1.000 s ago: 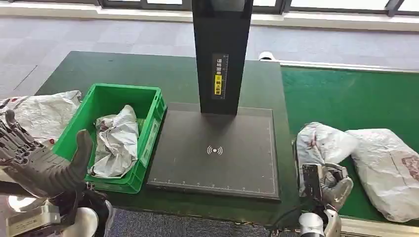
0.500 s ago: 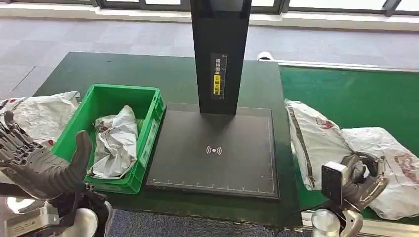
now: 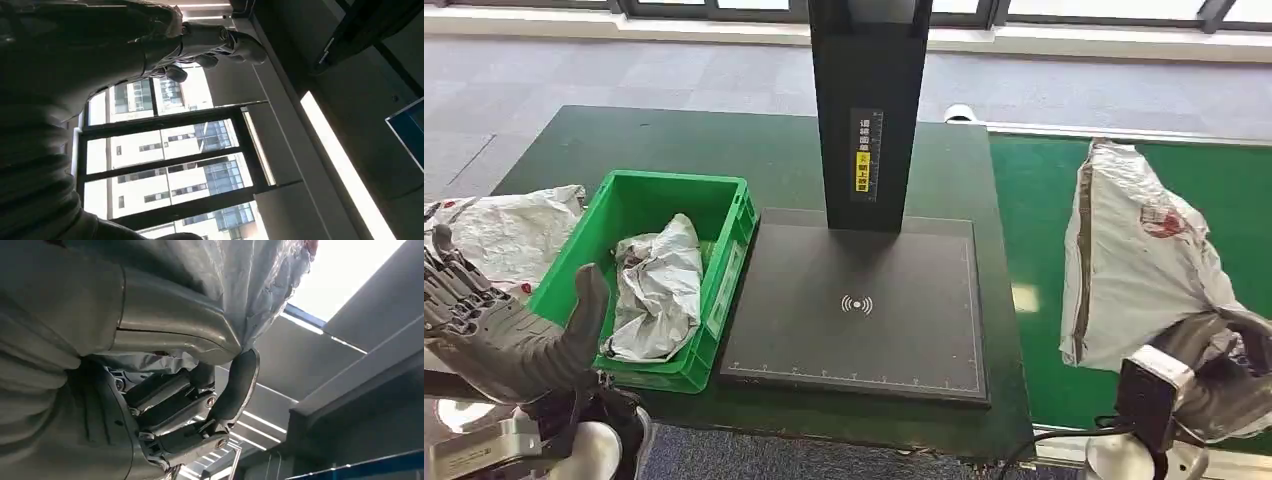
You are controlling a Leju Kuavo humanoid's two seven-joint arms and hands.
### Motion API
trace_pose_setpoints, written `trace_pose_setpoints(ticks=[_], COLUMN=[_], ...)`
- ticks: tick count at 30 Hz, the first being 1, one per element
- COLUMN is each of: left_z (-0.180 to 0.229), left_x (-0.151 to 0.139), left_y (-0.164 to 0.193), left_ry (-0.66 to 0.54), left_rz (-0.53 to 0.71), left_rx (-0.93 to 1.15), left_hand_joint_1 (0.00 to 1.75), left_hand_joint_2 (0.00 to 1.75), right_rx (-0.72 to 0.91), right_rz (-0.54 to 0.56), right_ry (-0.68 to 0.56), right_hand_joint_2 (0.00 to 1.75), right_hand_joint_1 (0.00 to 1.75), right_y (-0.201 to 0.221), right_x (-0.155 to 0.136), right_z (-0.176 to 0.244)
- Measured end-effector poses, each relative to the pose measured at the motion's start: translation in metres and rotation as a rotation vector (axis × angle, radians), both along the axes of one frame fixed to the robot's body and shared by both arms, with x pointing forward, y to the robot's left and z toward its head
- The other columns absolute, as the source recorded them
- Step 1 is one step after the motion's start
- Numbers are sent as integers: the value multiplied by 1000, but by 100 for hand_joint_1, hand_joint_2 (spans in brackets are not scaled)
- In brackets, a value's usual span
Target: Moved the parcel from conveyor to table for the left to box.
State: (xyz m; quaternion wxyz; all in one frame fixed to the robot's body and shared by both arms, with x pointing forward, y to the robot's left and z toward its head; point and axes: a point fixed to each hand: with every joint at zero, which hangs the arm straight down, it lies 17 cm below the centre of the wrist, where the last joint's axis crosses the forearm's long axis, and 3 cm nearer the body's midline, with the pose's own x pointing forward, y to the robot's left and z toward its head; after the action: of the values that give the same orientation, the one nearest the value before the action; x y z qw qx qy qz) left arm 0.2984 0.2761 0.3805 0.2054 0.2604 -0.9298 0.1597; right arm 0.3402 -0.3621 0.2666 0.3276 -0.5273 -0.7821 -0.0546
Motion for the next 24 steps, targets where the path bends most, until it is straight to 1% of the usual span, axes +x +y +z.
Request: trace_pose_setpoints(ticks=[3, 5, 8, 10, 14, 16, 20, 24], left_z=[0, 0, 1, 1, -1, 0, -2, -2], left_x=[0, 0, 2, 3, 6, 7, 9, 10], left_y=[0, 1, 1, 0, -3, -6, -8, -10], left_ry=[1, 1, -2, -2, 3, 2, 7, 9], left_rz=[-1, -2, -4, -6, -15, -20, -24, -27], left_rx=[-3, -5, -5, -3, -1, 2, 5, 2], left_hand_joint_1=[0, 0, 0, 0, 0, 0, 0, 0], left_hand_joint_2=[175, 175, 175, 175, 175, 175, 175, 175], right_rx=[-13, -37, -57, -71, -80, -73, -45, -29], right_rz=[10, 55, 203, 322, 540, 615, 717, 781], right_ry=[-7, -6, 4, 44, 156, 220, 347, 423], right_hand_joint_2=[175, 175, 175, 175, 175, 175, 175, 175], right_hand_joint_1=[175, 175, 175, 175, 175, 175, 175, 175], right_y=[5, 25, 78, 120, 196, 223, 259, 279], right_x=[-1, 3, 21, 34, 57, 64, 70, 72], right_z=[4, 8, 7, -1, -28, -45, -94, -125])
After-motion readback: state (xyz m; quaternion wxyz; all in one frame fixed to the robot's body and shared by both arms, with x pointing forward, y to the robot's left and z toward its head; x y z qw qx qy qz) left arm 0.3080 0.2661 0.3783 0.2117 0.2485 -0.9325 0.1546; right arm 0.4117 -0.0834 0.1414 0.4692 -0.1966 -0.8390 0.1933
